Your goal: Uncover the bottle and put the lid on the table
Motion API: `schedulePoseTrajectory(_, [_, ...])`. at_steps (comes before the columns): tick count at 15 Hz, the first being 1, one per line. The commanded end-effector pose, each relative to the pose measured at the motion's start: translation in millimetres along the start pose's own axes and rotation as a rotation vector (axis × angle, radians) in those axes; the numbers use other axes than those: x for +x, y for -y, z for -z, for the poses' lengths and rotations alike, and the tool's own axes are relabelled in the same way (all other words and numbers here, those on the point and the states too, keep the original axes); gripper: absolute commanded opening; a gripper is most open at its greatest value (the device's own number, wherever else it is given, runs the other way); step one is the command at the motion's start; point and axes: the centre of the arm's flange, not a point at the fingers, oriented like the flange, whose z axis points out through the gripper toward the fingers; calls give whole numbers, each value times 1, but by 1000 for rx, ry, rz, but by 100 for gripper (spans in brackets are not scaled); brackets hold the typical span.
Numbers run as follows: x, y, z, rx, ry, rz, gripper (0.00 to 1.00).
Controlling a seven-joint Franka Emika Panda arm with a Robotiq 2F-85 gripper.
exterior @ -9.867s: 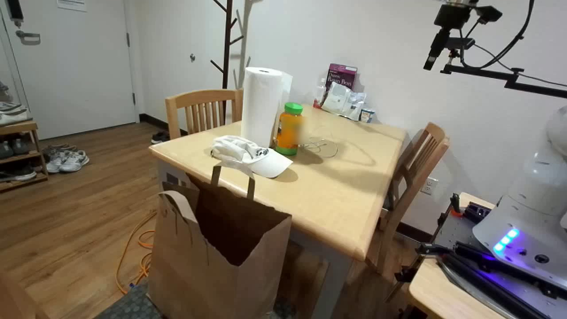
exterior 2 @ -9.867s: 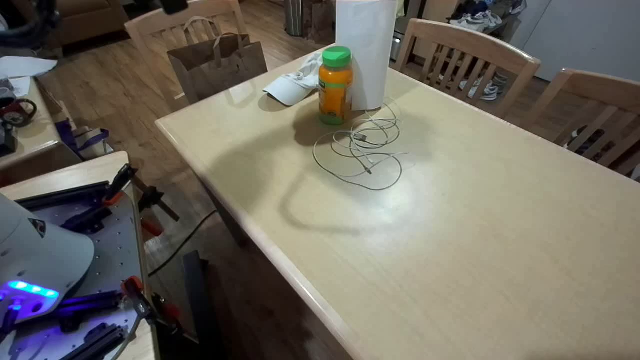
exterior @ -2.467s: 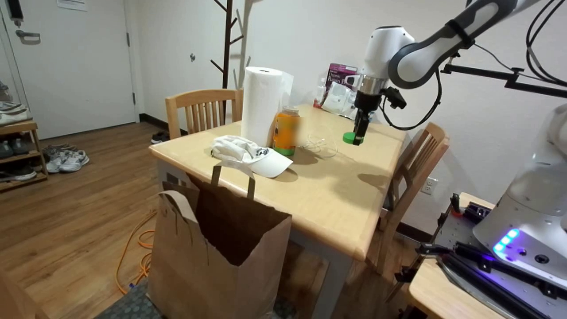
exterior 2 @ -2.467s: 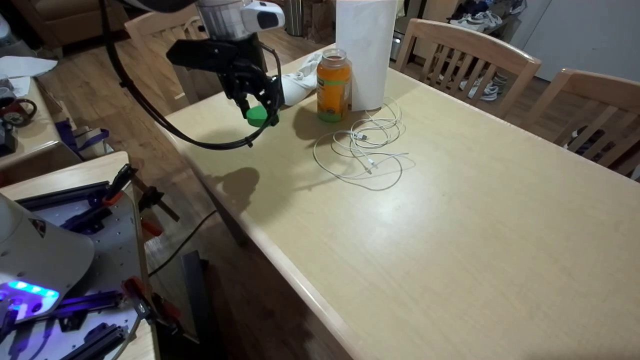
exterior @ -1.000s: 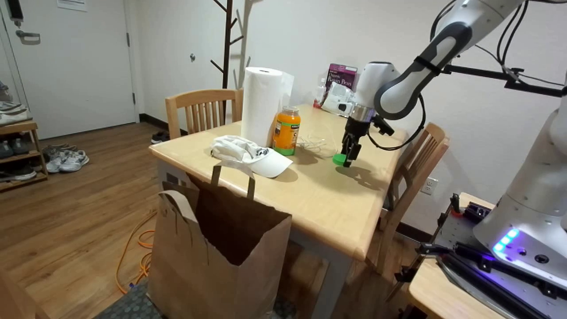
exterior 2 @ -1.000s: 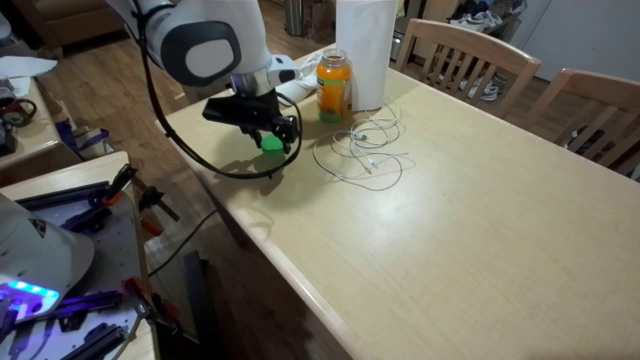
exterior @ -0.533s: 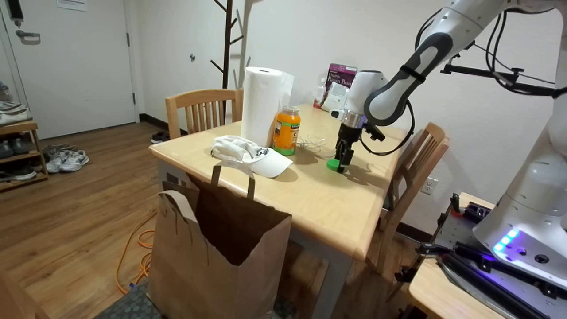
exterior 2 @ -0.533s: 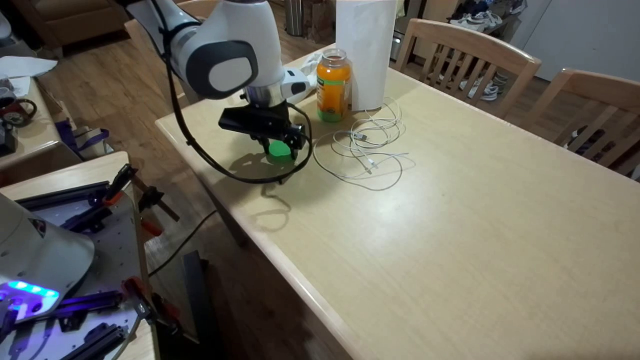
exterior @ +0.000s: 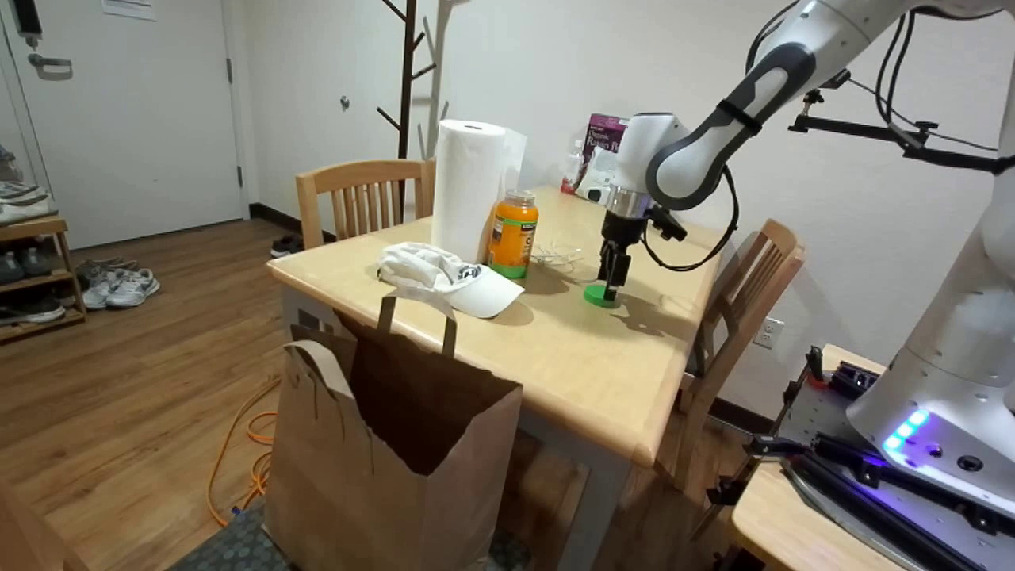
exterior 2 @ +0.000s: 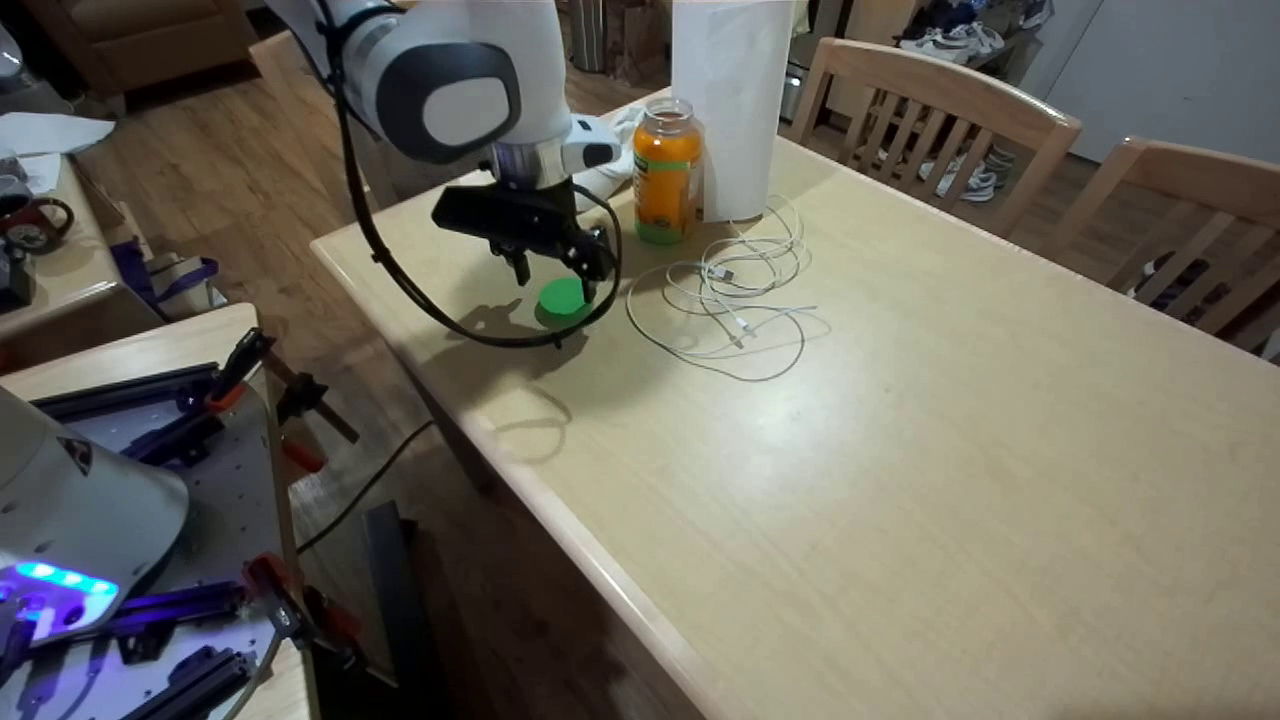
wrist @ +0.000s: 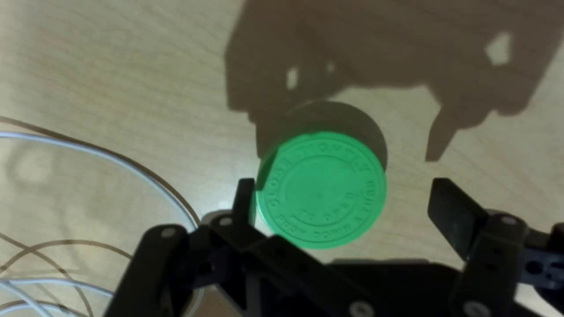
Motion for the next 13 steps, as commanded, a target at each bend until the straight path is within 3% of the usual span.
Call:
schedulePoseTrajectory(1, [4,9,59,-12,50,-82,100])
schedulePoseTrajectory(5, [7,7,102,-2,96,-165,100])
schedulePoseTrajectory(6, [8,8,106,25,80,-161,100])
schedulePoseTrajectory(7, [8,5,94,-7,79,-139,100])
schedulePoseTrajectory(13, [8,6,102,6,72,-154,100])
